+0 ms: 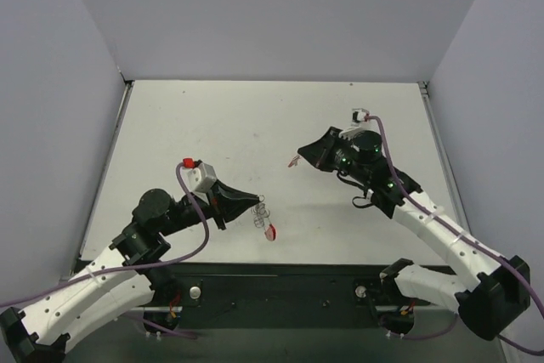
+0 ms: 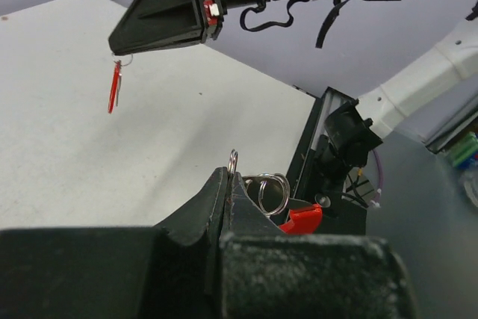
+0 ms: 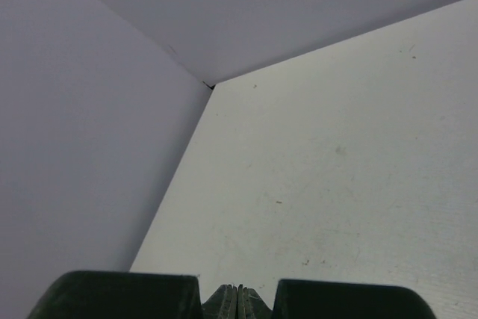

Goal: Put the keys on the keyring

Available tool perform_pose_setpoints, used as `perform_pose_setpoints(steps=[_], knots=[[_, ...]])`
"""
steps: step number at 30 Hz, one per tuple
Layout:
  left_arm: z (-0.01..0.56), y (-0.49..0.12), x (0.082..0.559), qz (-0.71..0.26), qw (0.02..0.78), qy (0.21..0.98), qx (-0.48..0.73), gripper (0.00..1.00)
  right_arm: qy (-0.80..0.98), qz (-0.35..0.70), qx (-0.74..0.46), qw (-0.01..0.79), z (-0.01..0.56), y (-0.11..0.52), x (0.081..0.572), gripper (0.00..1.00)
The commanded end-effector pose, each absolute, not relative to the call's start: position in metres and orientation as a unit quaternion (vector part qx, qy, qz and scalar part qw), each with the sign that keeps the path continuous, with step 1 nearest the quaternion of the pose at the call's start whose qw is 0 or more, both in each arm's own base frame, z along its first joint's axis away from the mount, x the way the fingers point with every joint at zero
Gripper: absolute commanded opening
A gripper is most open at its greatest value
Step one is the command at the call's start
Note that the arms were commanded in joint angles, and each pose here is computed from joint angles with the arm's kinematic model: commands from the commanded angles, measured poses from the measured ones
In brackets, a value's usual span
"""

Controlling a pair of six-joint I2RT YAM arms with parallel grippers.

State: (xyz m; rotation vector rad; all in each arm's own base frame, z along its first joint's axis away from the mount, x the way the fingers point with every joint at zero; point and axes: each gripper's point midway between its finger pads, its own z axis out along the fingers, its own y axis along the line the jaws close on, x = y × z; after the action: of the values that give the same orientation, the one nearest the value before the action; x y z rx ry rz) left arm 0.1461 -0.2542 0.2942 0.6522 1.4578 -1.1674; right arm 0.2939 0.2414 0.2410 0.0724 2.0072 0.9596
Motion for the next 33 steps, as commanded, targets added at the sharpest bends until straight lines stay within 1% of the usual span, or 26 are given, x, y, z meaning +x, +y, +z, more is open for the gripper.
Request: perform_pose_setpoints(steps=[1, 5, 7, 9, 11, 16, 23, 24, 26, 27, 28, 29, 30, 32, 33], knots=[[0.345, -0.269, 0.124, -0.527, 0.586, 0.519, 0.33, 0.0, 0.725, 0.482, 0.025, 0.491, 0.3, 0.245, 0.274, 0.0], [0.359, -0.285, 0.106, -0.549, 0.578, 0.481, 0.366, 0.0, 0.669, 0.537, -0.001, 0.514, 0.32, 0.246, 0.252, 0.0], [0.361, -0.293, 0.101, -0.548, 0.573, 0.477, 0.379, 0.0, 0.634, 0.563, -0.015, 0.531, 0.34, 0.244, 0.242, 0.0], [0.363, -0.3, 0.1, -0.546, 0.569, 0.481, 0.382, 0.0, 0.615, 0.576, -0.023, 0.539, 0.349, 0.244, 0.238, 0.0], [0.361, -0.306, 0.103, -0.539, 0.571, 0.485, 0.384, 0.0, 0.608, 0.59, -0.042, 0.529, 0.352, 0.25, 0.231, 0.0], [0.363, -0.31, 0.113, -0.523, 0.586, 0.497, 0.367, 0.0, 0.574, 0.622, -0.062, 0.529, 0.364, 0.253, 0.22, 0.0], [0.359, -0.305, 0.137, -0.498, 0.609, 0.534, 0.311, 0.0, 0.583, 0.617, -0.041, 0.528, 0.363, 0.249, 0.221, 0.0], [0.36, -0.305, 0.14, -0.498, 0.612, 0.536, 0.302, 0.0, 0.607, 0.602, -0.02, 0.519, 0.353, 0.247, 0.227, 0.0], [0.355, -0.307, 0.148, -0.49, 0.612, 0.552, 0.284, 0.0, 0.629, 0.582, -0.004, 0.515, 0.355, 0.246, 0.233, 0.0], [0.352, -0.307, 0.152, -0.486, 0.612, 0.56, 0.276, 0.0, 0.667, 0.557, 0.009, 0.494, 0.336, 0.246, 0.236, 0.0], [0.351, -0.308, 0.155, -0.485, 0.611, 0.566, 0.266, 0.0, 0.678, 0.539, 0.024, 0.499, 0.333, 0.243, 0.241, 0.0], [0.346, -0.311, 0.159, -0.48, 0.609, 0.576, 0.261, 0.0, 0.682, 0.532, 0.023, 0.502, 0.338, 0.242, 0.241, 0.0], [0.344, -0.312, 0.161, -0.479, 0.609, 0.578, 0.256, 0.0, 0.704, 0.515, 0.029, 0.488, 0.326, 0.242, 0.242, 0.0], [0.339, -0.315, 0.167, -0.477, 0.605, 0.589, 0.244, 0.0, 0.716, 0.495, 0.033, 0.491, 0.329, 0.239, 0.243, 0.0], [0.337, -0.316, 0.167, -0.477, 0.604, 0.591, 0.243, 0.0, 0.74, 0.475, 0.037, 0.475, 0.315, 0.237, 0.242, 0.0]])
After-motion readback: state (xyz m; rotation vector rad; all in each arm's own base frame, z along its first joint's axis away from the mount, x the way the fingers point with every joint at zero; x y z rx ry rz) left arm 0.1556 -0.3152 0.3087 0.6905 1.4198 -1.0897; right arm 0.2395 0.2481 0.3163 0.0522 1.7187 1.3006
